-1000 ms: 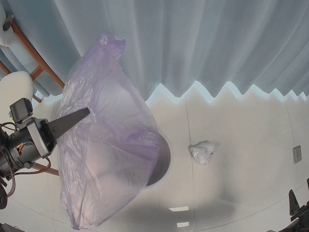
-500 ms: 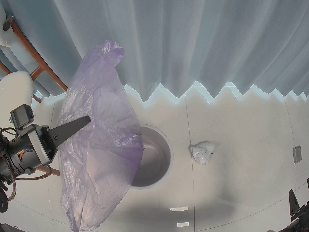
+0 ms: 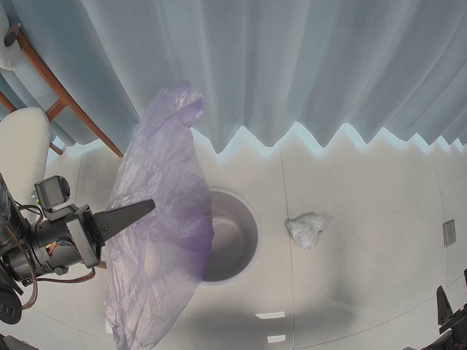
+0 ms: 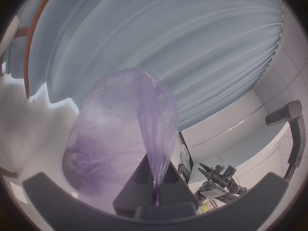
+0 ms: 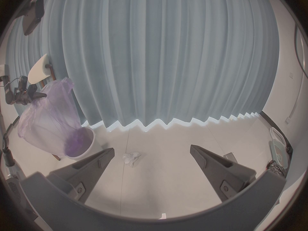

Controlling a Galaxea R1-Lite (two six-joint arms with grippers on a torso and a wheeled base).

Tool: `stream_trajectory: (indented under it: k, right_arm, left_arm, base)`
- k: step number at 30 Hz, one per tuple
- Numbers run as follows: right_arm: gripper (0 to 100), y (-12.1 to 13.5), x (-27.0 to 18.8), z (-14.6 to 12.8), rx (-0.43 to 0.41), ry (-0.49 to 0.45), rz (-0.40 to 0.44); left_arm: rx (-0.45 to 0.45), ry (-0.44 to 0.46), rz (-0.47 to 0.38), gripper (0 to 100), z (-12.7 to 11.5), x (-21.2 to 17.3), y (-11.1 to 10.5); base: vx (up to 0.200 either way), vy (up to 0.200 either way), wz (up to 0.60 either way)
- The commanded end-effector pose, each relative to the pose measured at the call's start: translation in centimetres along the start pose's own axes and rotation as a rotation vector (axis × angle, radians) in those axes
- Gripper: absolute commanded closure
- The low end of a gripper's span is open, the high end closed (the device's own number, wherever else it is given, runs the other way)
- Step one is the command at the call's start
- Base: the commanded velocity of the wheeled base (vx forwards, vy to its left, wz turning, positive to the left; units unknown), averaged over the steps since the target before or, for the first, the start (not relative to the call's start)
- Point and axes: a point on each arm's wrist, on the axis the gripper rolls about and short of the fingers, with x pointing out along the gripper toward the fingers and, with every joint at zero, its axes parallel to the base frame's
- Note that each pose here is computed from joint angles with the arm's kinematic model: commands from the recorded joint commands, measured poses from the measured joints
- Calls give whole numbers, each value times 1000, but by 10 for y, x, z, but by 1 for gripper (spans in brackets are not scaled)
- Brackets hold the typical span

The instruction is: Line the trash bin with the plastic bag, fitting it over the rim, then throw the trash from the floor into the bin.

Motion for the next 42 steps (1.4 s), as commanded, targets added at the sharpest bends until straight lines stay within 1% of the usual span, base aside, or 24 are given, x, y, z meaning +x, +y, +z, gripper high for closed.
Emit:
stream_trajectory:
  k: [1,11,19,25,31,36,42]
  right_arm:
    - [0,0,0,-5,0,0,0]
    - [0,0,0,-5,0,0,0]
    - [0,0,0,-5,0,0,0]
    - [0,0,0,-5,0,0,0]
    - [0,0,0,-5,0,0,0]
    - [0,0,0,-5,0,0,0]
    - [0,0,0,-5,0,-2,0]
  left_arm:
    - [-20,28,11,100,-5,7,6]
    - [-39,50,25,100,-9,12,12]
    - [-62,78,55,100,-15,20,25]
    - [-55,50,75,100,-19,30,45]
    - [-58,42,85,100,-30,38,62]
    - [-51,30,85,100,-34,41,68]
    - [-52,32,84,100,-36,39,69]
  base:
    - [0,0,0]
    - [0,0,0]
    - [0,0,0]
    - [0,0,0]
    - [0,0,0]
    - [0,0,0]
    - [0,0,0]
